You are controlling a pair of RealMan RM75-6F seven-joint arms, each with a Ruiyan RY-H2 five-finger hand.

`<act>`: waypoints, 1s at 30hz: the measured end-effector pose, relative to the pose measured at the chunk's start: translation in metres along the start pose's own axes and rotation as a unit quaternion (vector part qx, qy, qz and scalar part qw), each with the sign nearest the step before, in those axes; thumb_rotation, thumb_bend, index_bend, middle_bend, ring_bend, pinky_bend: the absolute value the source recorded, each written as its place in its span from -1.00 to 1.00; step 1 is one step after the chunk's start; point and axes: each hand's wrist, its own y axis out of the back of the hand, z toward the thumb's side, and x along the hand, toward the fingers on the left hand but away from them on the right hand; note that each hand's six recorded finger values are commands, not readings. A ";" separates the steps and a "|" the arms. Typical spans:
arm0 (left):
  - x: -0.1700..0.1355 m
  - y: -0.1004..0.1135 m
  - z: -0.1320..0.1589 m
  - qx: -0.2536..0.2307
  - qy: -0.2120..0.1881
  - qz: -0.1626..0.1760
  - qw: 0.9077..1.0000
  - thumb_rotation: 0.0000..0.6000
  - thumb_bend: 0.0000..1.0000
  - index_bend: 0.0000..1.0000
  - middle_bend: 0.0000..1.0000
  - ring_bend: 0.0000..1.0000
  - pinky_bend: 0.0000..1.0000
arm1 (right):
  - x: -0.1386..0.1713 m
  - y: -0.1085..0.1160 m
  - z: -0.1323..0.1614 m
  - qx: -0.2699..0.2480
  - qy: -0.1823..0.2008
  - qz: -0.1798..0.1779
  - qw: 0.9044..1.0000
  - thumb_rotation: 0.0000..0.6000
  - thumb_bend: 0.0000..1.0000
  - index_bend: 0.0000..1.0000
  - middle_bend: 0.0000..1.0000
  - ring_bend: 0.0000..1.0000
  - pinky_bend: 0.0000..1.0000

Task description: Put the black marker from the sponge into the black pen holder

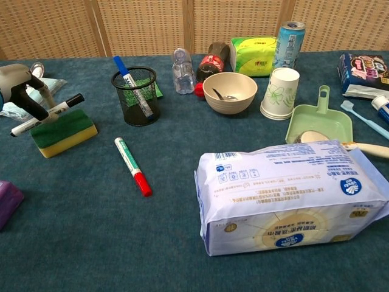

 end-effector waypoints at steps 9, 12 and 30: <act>-0.023 0.036 0.016 -0.056 -0.069 0.027 0.996 1.00 -0.16 0.07 -1.00 -1.00 -0.76 | 0.000 -0.001 0.001 0.001 0.001 0.001 1.000 1.00 -1.00 -0.65 -0.86 -0.74 -0.38; -0.031 0.053 0.025 -0.087 -0.104 0.046 0.990 1.00 -0.16 0.07 -1.00 -1.00 -0.73 | 0.000 -0.002 0.001 0.002 0.001 0.002 1.000 1.00 -1.00 -0.65 -0.86 -0.74 -0.38; -0.029 0.091 0.079 -0.285 -0.271 0.101 0.914 1.00 -0.17 0.07 -1.00 -1.00 -0.71 | 0.000 -0.007 0.001 0.009 0.001 0.010 1.000 1.00 -1.00 -0.65 -0.86 -0.74 -0.38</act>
